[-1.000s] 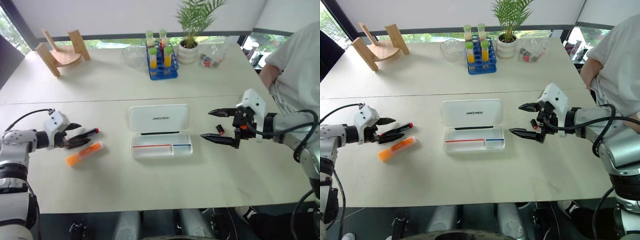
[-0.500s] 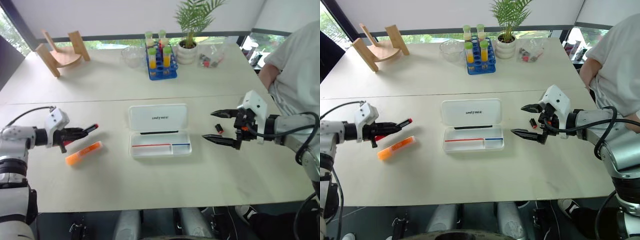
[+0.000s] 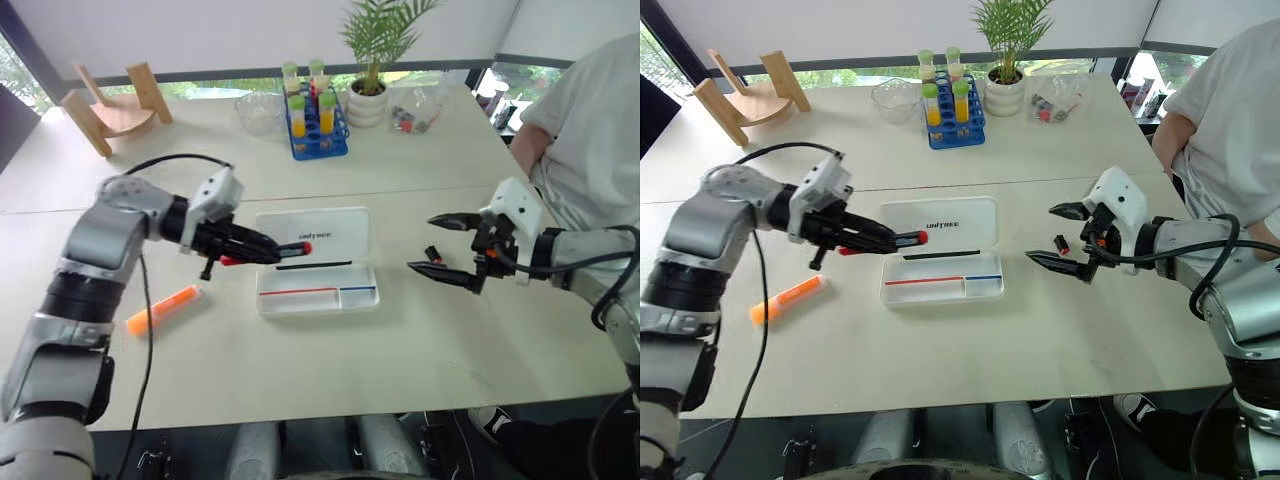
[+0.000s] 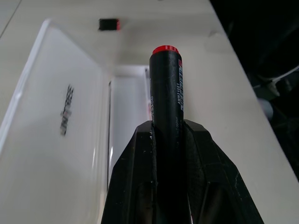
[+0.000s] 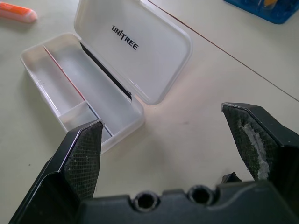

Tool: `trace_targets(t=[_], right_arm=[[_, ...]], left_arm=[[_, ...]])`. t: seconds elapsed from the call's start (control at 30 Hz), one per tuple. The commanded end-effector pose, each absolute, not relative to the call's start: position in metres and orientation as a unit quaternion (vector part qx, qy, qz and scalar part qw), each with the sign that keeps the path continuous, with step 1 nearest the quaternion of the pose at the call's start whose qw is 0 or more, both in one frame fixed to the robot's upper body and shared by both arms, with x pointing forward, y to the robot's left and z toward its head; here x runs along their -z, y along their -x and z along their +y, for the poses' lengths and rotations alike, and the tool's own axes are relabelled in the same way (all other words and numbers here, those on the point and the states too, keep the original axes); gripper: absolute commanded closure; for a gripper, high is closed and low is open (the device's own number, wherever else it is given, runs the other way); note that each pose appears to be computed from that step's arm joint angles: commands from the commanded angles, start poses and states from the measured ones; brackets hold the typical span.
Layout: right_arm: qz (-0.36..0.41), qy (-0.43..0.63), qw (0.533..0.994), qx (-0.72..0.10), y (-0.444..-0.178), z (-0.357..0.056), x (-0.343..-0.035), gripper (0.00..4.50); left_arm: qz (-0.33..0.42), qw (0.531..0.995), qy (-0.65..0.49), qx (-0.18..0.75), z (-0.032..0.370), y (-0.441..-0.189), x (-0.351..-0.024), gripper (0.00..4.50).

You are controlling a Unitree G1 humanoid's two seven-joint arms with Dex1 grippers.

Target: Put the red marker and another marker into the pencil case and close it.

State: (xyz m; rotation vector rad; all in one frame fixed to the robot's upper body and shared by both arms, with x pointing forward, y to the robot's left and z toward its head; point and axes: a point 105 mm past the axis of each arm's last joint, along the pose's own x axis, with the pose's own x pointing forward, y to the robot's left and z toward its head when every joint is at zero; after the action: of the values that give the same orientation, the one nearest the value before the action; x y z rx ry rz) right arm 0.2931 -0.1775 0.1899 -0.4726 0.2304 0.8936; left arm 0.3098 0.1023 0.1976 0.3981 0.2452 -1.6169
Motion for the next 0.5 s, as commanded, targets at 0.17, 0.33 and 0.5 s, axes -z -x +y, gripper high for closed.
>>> trace_targets(t=[0.17,0.33,0.5], right_arm=[[0.074,0.237,0.875,-0.416,-0.289,-0.171,-0.201,0.00],[0.074,0.236,0.878,-0.411,-0.287,-0.170,-0.198,0.00],[0.075,0.234,0.879,-0.408,-0.287,-0.171,-0.196,0.00]], left_arm=[[0.100,0.669,-0.232,0.699,0.053,-0.323,-0.179,4.26],[0.117,0.704,-0.257,0.652,0.038,-0.339,-0.161,4.26],[0.138,0.710,-0.250,0.644,0.035,-0.336,-0.154,4.26]])
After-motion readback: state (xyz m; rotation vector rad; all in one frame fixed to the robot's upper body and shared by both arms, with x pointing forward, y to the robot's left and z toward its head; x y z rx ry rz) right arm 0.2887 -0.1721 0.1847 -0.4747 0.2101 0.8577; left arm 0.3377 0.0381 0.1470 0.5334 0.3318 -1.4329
